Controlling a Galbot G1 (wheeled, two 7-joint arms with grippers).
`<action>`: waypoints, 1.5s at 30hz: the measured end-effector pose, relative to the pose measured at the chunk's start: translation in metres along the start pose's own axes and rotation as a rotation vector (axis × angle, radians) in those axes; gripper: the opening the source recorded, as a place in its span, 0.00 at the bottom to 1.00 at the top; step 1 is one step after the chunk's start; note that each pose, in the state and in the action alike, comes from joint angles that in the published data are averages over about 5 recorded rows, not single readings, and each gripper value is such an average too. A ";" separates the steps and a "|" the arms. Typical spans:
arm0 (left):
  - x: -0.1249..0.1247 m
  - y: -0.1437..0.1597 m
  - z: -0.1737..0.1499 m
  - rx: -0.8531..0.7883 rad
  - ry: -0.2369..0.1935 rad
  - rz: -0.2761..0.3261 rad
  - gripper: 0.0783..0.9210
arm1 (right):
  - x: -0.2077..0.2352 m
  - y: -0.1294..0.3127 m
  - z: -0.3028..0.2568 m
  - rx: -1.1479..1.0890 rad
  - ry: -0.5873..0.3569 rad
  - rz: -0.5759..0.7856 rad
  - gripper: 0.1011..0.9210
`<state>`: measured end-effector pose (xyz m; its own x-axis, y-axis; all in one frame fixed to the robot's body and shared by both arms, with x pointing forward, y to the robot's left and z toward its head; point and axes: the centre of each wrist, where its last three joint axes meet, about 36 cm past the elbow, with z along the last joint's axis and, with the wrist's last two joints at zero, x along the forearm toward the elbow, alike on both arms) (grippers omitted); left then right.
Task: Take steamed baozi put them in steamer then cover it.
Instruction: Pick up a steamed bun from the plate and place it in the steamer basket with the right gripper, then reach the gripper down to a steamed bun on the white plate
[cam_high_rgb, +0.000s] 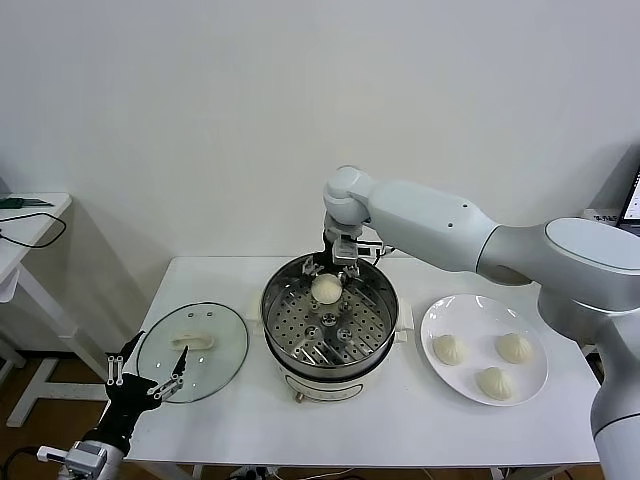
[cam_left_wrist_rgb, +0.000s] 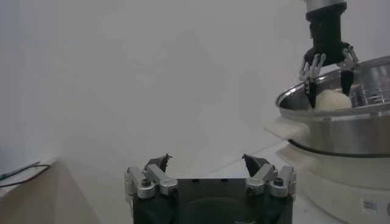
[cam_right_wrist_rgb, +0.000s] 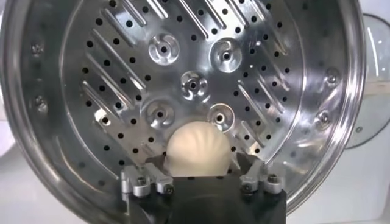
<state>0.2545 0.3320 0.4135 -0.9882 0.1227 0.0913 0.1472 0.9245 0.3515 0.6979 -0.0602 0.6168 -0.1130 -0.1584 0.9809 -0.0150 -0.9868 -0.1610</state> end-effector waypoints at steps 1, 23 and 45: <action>0.000 0.000 0.000 0.000 0.000 0.000 0.88 | 0.005 0.002 0.000 -0.008 0.001 0.003 0.88; 0.003 -0.012 -0.008 0.006 -0.016 0.023 0.88 | 0.111 0.213 -0.029 -0.774 0.011 0.016 0.88; 0.002 -0.022 -0.010 0.005 -0.025 0.032 0.88 | -0.014 0.327 -0.081 -1.424 -0.035 -0.050 0.88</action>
<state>0.2499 0.3087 0.4151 -0.9838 0.1609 0.0792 0.1785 0.9217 0.3443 0.6145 -0.3776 0.5417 -0.0586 -0.1464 0.9875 -0.9899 -0.1195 -0.0765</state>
